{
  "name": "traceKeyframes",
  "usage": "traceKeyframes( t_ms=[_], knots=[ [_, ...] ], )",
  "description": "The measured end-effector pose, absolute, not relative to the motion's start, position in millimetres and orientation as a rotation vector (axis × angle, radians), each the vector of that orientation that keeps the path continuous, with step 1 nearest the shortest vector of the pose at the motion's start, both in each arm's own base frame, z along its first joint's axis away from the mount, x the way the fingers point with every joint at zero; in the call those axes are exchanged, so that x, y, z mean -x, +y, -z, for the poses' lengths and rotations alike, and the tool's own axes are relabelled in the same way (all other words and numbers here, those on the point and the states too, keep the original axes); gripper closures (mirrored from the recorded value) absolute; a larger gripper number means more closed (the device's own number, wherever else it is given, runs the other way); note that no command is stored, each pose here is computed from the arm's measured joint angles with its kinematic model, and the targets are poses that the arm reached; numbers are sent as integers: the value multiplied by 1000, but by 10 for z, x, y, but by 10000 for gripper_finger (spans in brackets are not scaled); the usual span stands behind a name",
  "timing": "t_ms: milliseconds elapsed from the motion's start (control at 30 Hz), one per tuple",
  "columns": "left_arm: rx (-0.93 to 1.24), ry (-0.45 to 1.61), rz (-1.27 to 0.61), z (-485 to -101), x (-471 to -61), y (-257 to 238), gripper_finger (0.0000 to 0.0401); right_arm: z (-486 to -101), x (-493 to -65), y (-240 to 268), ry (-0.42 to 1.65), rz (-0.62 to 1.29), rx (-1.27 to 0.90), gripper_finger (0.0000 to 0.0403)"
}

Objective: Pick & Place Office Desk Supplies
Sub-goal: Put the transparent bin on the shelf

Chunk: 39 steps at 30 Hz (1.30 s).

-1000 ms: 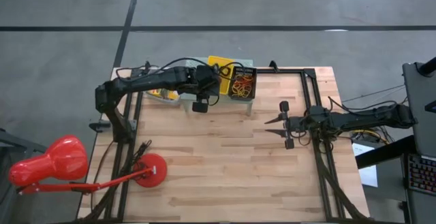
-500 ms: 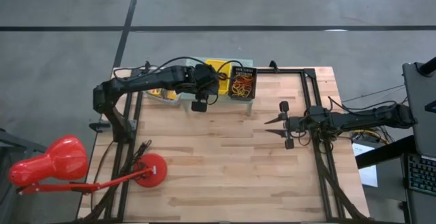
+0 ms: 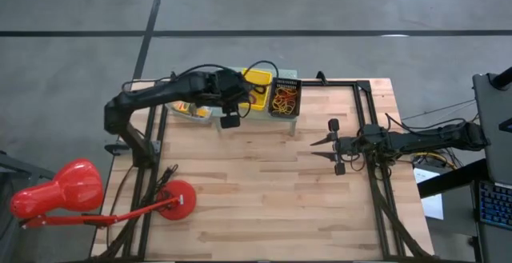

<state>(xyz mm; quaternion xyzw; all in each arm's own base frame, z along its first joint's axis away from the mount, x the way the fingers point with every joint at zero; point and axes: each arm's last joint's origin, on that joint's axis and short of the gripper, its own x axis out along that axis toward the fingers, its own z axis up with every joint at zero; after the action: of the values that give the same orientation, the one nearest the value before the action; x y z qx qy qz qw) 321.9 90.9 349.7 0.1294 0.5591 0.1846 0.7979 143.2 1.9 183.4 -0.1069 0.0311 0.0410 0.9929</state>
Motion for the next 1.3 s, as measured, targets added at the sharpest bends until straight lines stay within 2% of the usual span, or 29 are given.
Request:
traceKeyframes(
  t_ms=[233, 400, 633, 800, 900, 1067, 1200, 1300],
  knots=[
    [-79, 1178, -507, -3798, -3027, 737, 304, -1834, -1432, 19, 62, -82, 215, 282],
    [23, 1203, -572, -3822, -2913, 688, 304, -1834, -1432, 18, 62, -82, 214, 282],
    [331, 1206, -823, -3788, -2791, 672, 304, -1834, -1432, 18, 62, -82, 215, 282],
    [310, 1240, -865, -3677, -2786, 680, 301, -1834, -1432, 19, 62, -82, 215, 282],
    [303, 1292, -881, -3527, -2784, 680, 282, -1834, -1432, 19, 62, -82, 215, 282],
    [310, 1364, -961, -3243, -2756, 685, 219, -1834, -1432, 18, 62, -82, 214, 282],
    [161, 1449, -1016, -3005, -2694, 715, 178, -1834, -1432, 19, 62, -82, 214, 282],
    [79, 1533, -1007, -2788, -2637, 711, 161, -1834, -1432, 19, 62, -82, 215, 282]
  ],
)
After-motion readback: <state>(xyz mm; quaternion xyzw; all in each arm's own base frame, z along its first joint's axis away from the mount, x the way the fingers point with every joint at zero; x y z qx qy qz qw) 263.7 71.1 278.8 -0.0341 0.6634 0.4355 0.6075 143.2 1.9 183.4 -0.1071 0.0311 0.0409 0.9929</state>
